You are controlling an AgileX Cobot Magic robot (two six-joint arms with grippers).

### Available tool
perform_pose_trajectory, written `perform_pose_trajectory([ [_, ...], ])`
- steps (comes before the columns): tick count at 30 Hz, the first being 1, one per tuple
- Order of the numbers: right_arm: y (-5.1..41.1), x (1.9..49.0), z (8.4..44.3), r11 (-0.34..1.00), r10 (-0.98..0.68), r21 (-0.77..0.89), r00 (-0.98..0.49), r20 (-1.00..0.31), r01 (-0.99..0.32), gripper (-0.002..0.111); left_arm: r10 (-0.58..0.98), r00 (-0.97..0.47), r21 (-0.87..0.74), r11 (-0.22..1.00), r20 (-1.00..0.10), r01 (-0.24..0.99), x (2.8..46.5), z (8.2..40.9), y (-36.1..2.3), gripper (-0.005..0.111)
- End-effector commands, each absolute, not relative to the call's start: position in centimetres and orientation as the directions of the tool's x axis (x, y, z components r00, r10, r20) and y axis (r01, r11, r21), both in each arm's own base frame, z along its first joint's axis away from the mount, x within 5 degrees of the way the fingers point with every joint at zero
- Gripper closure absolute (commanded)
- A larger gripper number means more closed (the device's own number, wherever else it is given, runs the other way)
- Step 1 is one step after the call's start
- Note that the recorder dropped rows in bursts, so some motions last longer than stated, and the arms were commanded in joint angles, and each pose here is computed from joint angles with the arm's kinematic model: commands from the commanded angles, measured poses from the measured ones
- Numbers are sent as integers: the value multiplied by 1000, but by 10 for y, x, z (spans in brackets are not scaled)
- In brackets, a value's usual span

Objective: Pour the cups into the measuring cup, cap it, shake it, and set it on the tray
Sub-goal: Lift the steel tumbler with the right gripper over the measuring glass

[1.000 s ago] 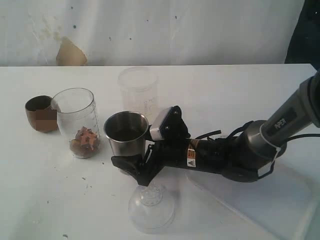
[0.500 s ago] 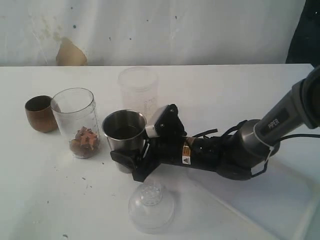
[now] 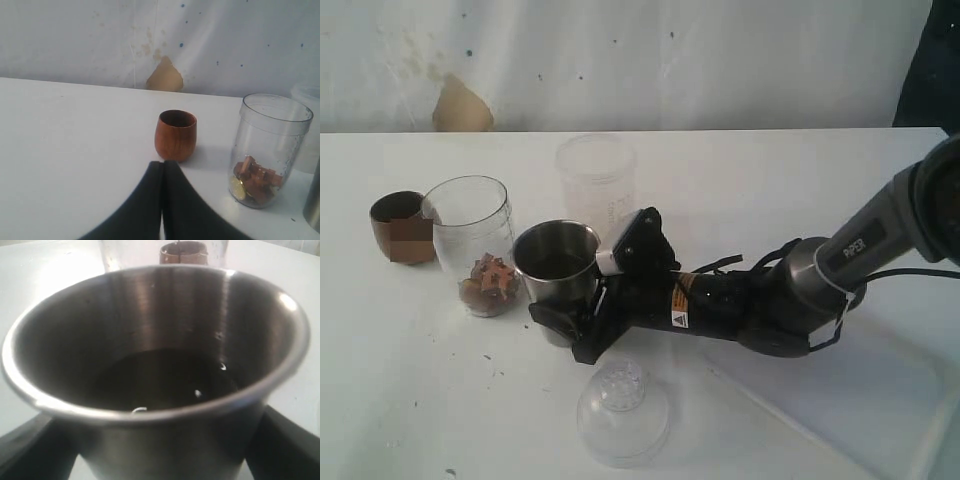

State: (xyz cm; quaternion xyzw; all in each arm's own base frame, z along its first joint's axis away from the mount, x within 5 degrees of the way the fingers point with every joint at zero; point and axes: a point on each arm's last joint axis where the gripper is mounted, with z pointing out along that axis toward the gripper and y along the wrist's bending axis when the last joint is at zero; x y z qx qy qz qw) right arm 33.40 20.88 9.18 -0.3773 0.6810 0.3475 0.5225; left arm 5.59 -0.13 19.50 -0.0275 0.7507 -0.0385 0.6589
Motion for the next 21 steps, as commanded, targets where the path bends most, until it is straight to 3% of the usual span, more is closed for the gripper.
perform_pose_trajectory([
  [1, 210, 335, 95, 471, -120, 104, -180, -976, -876, 108, -88, -123, -91, 996, -988, 16, 56, 194, -2, 107],
  [8, 211, 331, 123, 438, -129, 55, -123, -984, -898, 108, -88, -123, -91, 996, -988, 16, 56, 194, -2, 107],
  [21, 197, 329, 203, 554, -202, -45, -81, -976, -831, 108, -88, -123, -91, 996, -988, 16, 56, 194, -2, 107],
])
